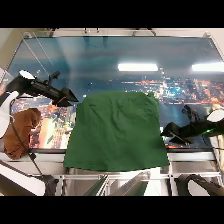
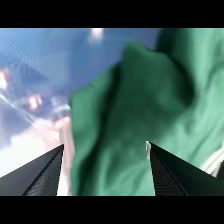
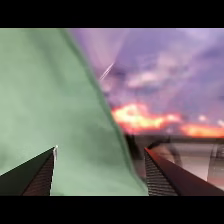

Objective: Fold the shirts.

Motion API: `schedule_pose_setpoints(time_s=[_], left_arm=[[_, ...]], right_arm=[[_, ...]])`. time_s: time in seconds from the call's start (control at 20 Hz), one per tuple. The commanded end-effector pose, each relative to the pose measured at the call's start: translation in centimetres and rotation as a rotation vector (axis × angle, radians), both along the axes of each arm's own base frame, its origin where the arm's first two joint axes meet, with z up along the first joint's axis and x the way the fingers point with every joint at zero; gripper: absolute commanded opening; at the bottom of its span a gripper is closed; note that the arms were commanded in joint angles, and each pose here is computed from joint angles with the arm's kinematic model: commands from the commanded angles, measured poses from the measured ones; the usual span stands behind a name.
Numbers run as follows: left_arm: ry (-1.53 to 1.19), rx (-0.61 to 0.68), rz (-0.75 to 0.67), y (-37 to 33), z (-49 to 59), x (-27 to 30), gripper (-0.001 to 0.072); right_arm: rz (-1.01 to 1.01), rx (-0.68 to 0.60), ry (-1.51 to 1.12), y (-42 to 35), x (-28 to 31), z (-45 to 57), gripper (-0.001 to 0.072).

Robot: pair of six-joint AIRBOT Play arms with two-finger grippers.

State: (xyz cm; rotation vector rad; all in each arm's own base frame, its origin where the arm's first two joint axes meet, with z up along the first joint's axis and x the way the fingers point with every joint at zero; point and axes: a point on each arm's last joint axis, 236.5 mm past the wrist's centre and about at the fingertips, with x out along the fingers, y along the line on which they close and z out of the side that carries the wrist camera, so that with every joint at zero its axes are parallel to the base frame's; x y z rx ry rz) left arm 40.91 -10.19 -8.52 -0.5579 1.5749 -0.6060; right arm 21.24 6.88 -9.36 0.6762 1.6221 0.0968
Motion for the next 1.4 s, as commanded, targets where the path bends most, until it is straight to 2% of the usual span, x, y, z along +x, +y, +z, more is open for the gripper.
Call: schedule_pose_setpoints(time_s=[0.0,0.2,0.25,0.3,0.35,0.45,0.55,0.7,0.8,1.0,1.2,1.25,1.3,1.35], left_arm=[[0.029,0.027,-0.033,-1.6,-3.1,-0.3,0.0564],[-0.01,0.043,-0.052,-3.9,-3.8,0.3,0.0563],[-0.021,0.048,-0.057,-4.3,-3.9,0.4,0.0515],[-0.03,0.051,-0.066,-4.6,-4.0,0.5,0.0212],[-0.045,0.048,-0.084,-4.6,-3.9,0.5,0.001],[-0.049,0.053,-0.082,-3.9,-3.4,0.5,0.001],[-0.069,0.047,-0.048,-1.9,-1.4,0.9,0.0009],[-0.06,0.022,0.003,1.6,3.3,-0.2,0.0009],[-0.057,0.018,0.041,2.9,5.0,-2.2,0.0009],[-0.028,0.014,0.111,1.6,4.2,-7.5,0.0009],[-0.079,0.02,0.152,-2.7,2.3,-10.1,0.001],[-0.109,0.032,0.163,-3.5,2.0,-10.0,0.001],[-0.144,0.046,0.168,-4.4,1.6,-9.8,0.001],[-0.18,0.059,0.174,-5.1,1.4,-9.5,0.0009]], right_arm=[[-0.002,-0.007,-0.011,0.1,-0.7,-1.9,0.0594],[0.012,0.126,-0.05,2.6,0.6,-1.9,0.0594],[0.01,0.163,-0.048,3.3,0.8,-2.0,0.0527],[0.017,0.196,-0.055,3.8,1.0,-2.1,0.0266],[0.026,0.22,-0.063,4.2,1.2,-2.2,0.0021],[0.051,0.217,-0.089,4.0,2.2,-2.2,0.0015],[0.095,0.124,-0.152,1.7,5.2,-1.5,0.0014],[0.071,-0.075,-0.284,-4.1,14.7,1.9,0.0014],[0.033,-0.102,-0.398,-5.7,22.2,5.1,0.0013],[-0.032,0.092,-0.571,-2.1,33.4,8.8,0.0014],[-0.014,0.226,-0.634,2.5,36.6,8.5,0.0022],[0.004,0.234,-0.631,3.1,36.4,8.2,0.0078],[0.026,0.242,-0.617,3.6,36.0,7.9,0.0213],[0.056,0.254,-0.606,3.9,35.3,7.9,0.0282]])
